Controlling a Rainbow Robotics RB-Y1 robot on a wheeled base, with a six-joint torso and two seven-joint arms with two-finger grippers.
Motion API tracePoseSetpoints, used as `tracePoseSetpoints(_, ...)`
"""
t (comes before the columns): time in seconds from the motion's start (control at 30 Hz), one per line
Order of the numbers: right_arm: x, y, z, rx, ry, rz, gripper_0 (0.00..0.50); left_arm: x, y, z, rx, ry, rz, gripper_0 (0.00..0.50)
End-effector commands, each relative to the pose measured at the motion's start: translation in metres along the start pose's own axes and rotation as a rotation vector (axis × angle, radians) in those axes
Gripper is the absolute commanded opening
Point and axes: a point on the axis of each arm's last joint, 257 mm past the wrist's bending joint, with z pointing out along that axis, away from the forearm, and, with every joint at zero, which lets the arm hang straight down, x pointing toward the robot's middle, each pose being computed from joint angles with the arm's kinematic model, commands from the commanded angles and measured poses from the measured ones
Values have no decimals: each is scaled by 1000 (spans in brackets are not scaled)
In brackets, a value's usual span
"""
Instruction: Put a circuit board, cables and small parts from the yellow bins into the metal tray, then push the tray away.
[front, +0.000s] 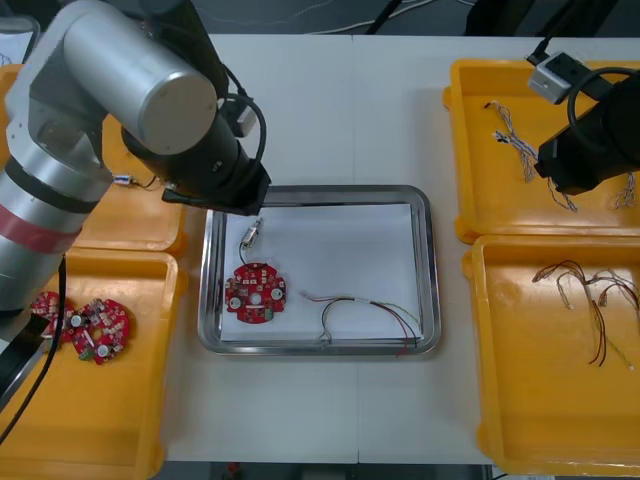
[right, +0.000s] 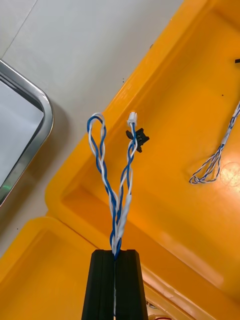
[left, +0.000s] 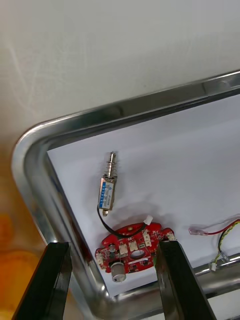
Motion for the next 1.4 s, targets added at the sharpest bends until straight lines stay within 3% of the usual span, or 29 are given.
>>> tracePoseSetpoints(0.03, -20, 19, -2, 31, -7, -55, 0, -34, 35, -55, -34, -111, -101, 500)
tracePoseSetpoints(0.2, -24, 37, 2, 61, 9, -124, 0, -38, 69, -66, -98, -130, -84, 500)
tracePoseSetpoints(0.33, -26, 52, 6, 52, 16, -156, 0, -43, 101, -78, -136, -143, -81, 500)
tracePoseSetpoints(0.67, -28, 100, 18, -16, 45, -277, 0, -49, 163, -95, -144, -141, -180, 500)
tracePoseSetpoints(0.8, -37, 121, 25, -43, 24, -327, 0, -52, 189, -94, -148, -146, -250, 500)
tracePoseSetpoints(0.97, -50, 149, 36, -63, -2, -397, 0, -53, 226, -90, -203, -153, -324, 500)
tracePoseSetpoints(1.07, -59, 161, 42, -68, -20, -444, 0, -52, 242, -87, -213, -152, -380, 500)
tracePoseSetpoints(1.2, -68, 176, 53, -78, -34, -500, 0, -49, 257, -88, -216, -152, -454, 500)
tracePoseSetpoints(1.4, -76, 198, 73, -102, -57, -658, 0, -46, 269, -86, -259, -173, -608, 500)
